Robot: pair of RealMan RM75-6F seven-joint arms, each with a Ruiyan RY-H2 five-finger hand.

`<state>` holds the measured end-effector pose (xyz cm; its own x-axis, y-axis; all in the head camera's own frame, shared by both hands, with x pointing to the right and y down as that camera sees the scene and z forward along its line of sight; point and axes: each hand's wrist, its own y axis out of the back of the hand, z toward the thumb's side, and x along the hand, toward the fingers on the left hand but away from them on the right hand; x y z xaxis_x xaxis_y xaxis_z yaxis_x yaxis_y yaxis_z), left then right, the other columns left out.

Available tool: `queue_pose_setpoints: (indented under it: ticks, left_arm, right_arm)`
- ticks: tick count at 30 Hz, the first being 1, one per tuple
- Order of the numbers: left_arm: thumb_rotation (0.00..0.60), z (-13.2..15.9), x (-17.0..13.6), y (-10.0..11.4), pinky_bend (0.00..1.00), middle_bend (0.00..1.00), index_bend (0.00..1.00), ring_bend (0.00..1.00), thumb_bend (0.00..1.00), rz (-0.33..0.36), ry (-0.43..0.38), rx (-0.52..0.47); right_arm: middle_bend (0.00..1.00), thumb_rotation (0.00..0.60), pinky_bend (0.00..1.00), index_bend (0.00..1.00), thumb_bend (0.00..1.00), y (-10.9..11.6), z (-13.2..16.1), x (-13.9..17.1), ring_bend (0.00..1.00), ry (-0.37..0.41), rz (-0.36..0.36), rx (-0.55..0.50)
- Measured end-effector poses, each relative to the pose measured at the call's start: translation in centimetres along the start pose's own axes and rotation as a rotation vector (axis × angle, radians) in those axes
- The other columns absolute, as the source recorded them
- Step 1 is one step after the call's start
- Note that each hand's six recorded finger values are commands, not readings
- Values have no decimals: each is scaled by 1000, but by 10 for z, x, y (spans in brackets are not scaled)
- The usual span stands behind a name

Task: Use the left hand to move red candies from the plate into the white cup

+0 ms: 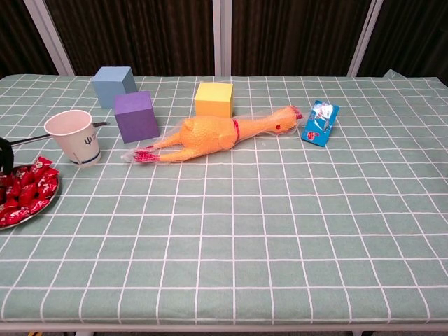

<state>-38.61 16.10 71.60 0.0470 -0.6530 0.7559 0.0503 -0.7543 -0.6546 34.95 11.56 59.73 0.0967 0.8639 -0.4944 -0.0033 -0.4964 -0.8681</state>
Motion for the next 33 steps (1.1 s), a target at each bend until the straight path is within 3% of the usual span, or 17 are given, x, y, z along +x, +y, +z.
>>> queue_pose_setpoints:
  ticks: [22, 33]
  left_arm:
    - [600, -9, 7, -18, 971, 552, 508, 903, 107, -37, 25, 71]
    - [600, -5, 9, -24, 975, 605, 568, 906, 160, -59, 8, 81]
  right_arm:
    - [68, 600, 0, 12, 101, -3, -1, -1, 0, -11, 13, 6]
    - [69, 600, 0, 12, 101, -4, -2, -3, 0, -14, 19, 5]
